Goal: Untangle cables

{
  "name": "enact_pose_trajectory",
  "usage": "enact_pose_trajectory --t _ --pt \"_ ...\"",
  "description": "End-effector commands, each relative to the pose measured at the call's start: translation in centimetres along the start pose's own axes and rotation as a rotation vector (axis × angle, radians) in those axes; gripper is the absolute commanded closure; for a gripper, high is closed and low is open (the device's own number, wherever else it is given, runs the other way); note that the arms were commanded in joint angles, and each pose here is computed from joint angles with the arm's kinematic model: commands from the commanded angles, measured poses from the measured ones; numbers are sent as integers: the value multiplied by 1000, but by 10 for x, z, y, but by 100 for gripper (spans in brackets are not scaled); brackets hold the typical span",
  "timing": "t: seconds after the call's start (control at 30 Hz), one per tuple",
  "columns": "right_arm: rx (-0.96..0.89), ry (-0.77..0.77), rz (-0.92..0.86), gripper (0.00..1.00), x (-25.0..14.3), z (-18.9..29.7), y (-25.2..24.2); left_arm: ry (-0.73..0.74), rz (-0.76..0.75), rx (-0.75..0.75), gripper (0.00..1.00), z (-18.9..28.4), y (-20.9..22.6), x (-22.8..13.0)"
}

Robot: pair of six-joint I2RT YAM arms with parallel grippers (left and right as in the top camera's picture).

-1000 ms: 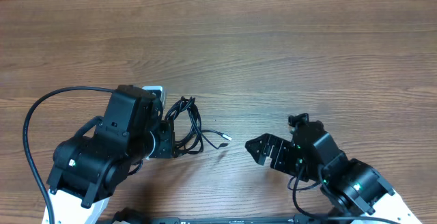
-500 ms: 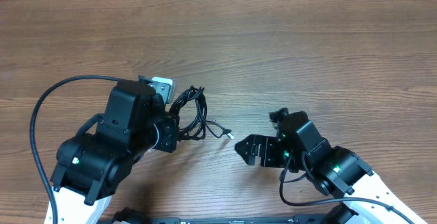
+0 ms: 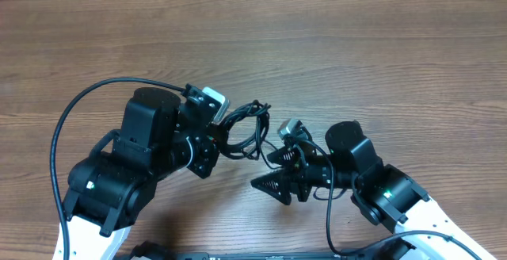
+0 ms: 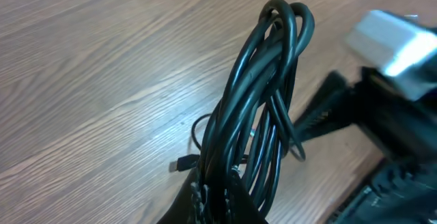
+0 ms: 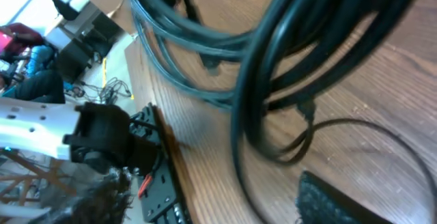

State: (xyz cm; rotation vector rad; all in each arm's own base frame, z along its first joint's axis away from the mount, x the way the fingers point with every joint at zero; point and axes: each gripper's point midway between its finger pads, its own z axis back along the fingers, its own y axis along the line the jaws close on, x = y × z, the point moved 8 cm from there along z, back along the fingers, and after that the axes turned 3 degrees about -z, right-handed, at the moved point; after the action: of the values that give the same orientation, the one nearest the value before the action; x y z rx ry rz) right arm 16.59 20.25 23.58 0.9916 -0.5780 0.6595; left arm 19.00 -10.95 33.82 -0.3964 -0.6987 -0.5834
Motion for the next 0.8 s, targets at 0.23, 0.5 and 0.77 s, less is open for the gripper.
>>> enact_pose_trajectory --t 0.23,0.5,0.77 --pt "-2 -14 81 76 10 -15 -10 -79 -42 -222 96 6 -22 9" --pt "-10 -93 134 96 24 -14 -8 -104 2 -218 96 7 -20 14" --pt "50 -29 21 96 14 -13 -3 -157 200 103 96 10 23 20"
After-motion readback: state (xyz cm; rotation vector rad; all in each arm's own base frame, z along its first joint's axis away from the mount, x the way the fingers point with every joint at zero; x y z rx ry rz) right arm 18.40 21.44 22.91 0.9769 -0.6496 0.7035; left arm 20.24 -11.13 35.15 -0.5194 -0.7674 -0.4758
